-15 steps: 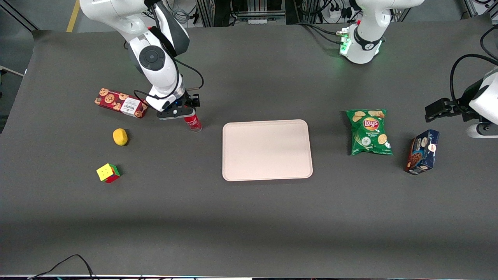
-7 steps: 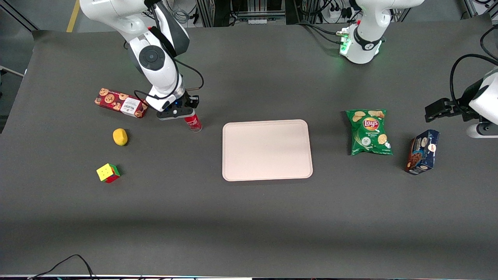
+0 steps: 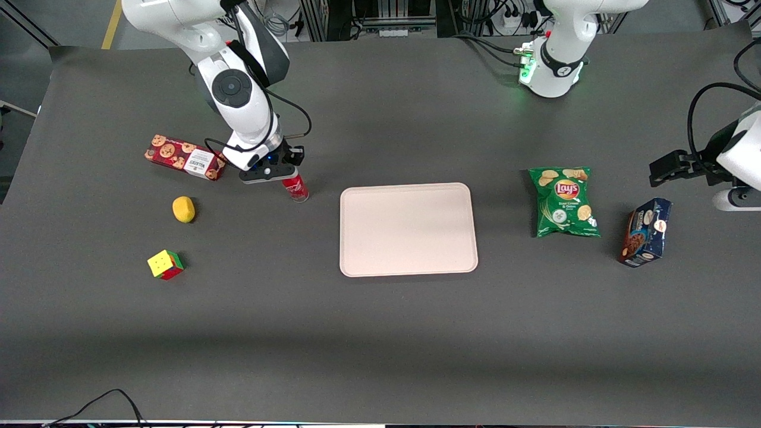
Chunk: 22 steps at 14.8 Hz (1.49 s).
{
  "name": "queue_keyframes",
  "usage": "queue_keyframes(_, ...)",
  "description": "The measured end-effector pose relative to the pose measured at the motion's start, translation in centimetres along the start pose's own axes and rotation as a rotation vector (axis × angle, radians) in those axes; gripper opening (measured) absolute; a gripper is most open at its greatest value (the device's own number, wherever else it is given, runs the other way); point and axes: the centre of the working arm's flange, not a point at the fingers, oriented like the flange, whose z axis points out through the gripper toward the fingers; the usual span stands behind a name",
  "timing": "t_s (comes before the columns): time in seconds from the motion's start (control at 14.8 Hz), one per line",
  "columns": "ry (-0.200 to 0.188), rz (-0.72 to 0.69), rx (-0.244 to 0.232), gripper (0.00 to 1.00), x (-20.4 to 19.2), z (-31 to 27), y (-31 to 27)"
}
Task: Place coke bottle on tray
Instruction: 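Lift the bottle and carry it over the cream tray, then lower the bottle upright onto the tray and open the right gripper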
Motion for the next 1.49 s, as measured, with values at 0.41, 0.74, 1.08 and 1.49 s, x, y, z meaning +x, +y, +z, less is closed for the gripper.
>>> queue_keyframes(0.41,-0.006,0.009,-0.011,0.31,3.0,-13.4,-1.3)
queue_keyframes(0.74,0.080,0.023,0.044,0.31,4.4,-25.7,-1.9)
queue_keyframes(1.08,0.085,0.132,0.143,0.31,8.4,-28.9,-4.6)
queue_keyframes(1.49,0.022,0.216,0.138,0.31,11.9,-23.0,-14.1)
